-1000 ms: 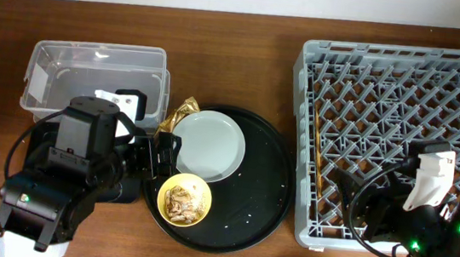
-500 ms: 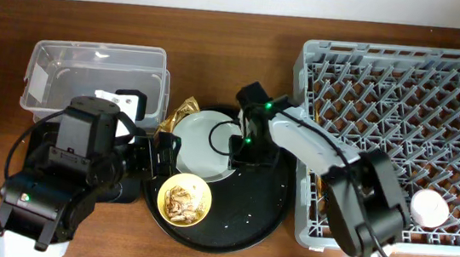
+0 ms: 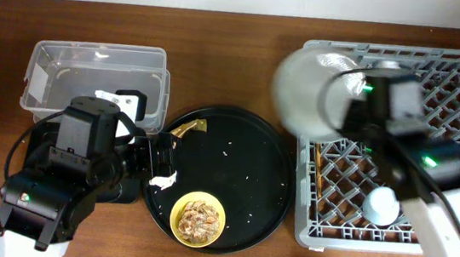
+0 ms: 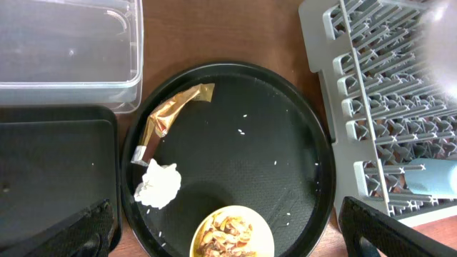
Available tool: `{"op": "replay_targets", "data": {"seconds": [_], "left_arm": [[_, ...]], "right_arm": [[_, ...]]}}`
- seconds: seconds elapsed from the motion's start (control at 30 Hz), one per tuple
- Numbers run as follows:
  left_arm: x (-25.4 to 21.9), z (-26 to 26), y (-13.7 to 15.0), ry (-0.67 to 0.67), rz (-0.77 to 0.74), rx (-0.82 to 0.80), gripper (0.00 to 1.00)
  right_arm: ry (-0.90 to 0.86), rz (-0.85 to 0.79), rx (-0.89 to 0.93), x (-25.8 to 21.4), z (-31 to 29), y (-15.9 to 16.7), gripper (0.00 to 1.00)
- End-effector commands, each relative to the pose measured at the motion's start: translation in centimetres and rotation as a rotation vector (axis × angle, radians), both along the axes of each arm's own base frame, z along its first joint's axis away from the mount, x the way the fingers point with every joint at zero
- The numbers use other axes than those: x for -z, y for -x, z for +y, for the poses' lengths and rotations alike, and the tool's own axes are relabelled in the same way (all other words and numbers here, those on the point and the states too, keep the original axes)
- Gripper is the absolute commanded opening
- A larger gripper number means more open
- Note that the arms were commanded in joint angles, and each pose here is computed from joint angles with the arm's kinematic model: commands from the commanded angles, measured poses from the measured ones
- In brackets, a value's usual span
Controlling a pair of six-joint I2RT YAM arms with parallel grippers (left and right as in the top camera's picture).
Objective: Sort waste into correct bins and load items into the dishwasher rack
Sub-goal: 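Stand the white plate upright in the dish rack, release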
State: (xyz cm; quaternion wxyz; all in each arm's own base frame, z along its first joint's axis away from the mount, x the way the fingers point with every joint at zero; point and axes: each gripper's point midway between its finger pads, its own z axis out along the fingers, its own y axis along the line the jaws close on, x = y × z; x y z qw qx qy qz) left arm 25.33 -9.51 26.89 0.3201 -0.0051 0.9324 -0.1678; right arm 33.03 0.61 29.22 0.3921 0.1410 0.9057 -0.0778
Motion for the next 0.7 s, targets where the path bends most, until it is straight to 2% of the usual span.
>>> {"op": "replay_targets", "data": {"seconds": [0.0,0.07,0.2,0.27,0.53,0.67], "left_arm": [[-0.1,0.1,0.0,-0.011,-0.01,0.007,1.0],[-0.1,0.1,0.0,-0.011,-0.01,0.007,1.0],[-0.1,0.1,0.0,-0.011,-0.01,0.007,1.0],[-0.1,0.1,0.1,-0.012,-0.008,0.007,1.0],[-0.1,0.1,0.1,-0.012,-0.008,0.007,1.0],[-0.1,0.1,0.1,-0.012,-0.008,0.007,1.0]], "right_arm": [[0.308,-0.061,0.429,-3.6,-11.0,2.8,0.04],[0.33,0.024,0.487,-1.2,-13.1,1.5,0.04],[0.407,0.196,0.469,4.5,-13.2,-1.9,0.04],[0.415,0.212,0.437,5.3,-12.2,-2.6,0.04],[0.507,0.248,0.207,6.1,-7.2,-5.0,0.04],[0.692,0.165,0.37,2.4,-9.5,-4.5,0.04]]}}
